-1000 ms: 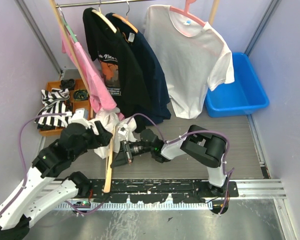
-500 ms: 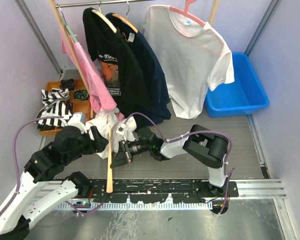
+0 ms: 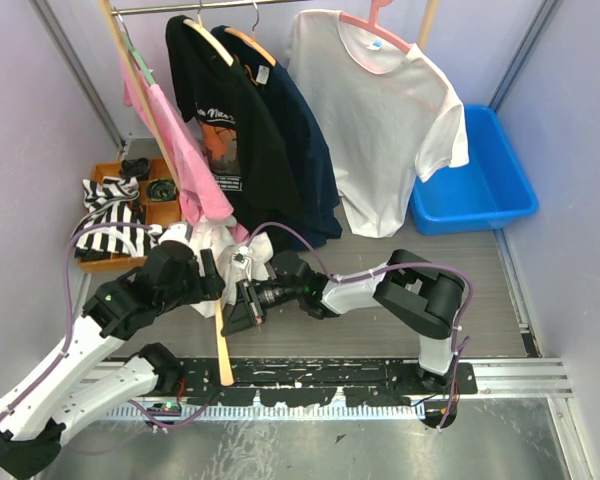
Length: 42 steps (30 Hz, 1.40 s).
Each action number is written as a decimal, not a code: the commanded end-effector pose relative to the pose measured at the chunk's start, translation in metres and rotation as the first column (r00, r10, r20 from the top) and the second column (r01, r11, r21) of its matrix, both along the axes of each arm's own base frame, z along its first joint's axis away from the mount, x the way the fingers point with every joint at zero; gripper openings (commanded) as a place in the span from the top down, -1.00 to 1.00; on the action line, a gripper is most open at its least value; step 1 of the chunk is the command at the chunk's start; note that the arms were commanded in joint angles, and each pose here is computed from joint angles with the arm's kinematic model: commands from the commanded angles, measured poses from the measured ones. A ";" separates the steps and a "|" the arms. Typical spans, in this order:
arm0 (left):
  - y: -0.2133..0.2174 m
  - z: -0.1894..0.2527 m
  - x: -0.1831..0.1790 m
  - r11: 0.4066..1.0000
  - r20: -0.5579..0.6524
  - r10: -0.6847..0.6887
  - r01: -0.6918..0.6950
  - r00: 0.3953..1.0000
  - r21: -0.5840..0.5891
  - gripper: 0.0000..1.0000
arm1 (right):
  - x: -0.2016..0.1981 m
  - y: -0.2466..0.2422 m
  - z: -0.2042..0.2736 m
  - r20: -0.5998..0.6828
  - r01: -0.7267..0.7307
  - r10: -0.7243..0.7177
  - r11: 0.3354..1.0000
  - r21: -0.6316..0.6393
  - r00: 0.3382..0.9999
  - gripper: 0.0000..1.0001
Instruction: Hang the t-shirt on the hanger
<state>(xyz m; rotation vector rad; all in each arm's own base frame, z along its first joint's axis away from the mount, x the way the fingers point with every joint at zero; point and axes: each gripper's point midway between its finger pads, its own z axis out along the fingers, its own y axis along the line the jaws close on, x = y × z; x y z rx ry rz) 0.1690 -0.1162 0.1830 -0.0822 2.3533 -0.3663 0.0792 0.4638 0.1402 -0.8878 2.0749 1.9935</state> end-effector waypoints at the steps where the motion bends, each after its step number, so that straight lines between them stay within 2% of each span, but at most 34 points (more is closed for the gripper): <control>1: 0.000 -0.009 0.015 0.999 0.032 0.048 -0.049 0.998 0.015 -0.56 | -0.003 0.004 0.046 0.091 -0.038 0.027 0.992 0.118 0.996 0.98; 8: 0.008 -0.021 0.024 0.993 0.060 0.094 -0.097 0.994 0.062 -0.56 | -0.004 0.003 0.050 0.098 -0.051 0.039 0.991 0.122 0.994 0.98; 16: 0.009 -0.013 0.048 0.987 0.198 0.147 -0.156 0.969 0.029 -0.53 | -0.006 0.002 0.052 0.104 -0.062 0.049 0.990 0.126 0.993 0.98; 22: 0.002 -0.025 0.057 0.989 0.216 0.137 -0.146 0.967 0.023 -0.52 | -0.006 0.001 0.055 0.111 -0.065 0.051 0.990 0.127 0.993 0.98; 25: 0.005 -0.031 0.058 0.987 0.222 0.149 -0.160 0.964 0.031 -0.44 | -0.006 0.001 0.055 0.114 -0.068 0.054 0.990 0.125 0.992 0.98; 34: 0.008 -0.045 0.060 0.980 0.189 0.170 -0.186 0.967 0.072 0.39 | -0.007 0.002 0.056 0.116 -0.077 0.062 0.989 0.123 0.991 0.98; 38: 0.008 -0.038 0.061 0.978 0.193 0.173 -0.191 0.966 0.079 0.98 | -0.007 0.001 0.056 0.118 -0.076 0.062 0.990 0.121 0.991 0.98; 42: 0.013 -0.024 0.060 0.977 0.206 0.172 -0.194 0.963 0.093 1.00 | -0.007 -0.001 0.057 0.115 -0.071 0.058 0.991 0.117 0.992 0.98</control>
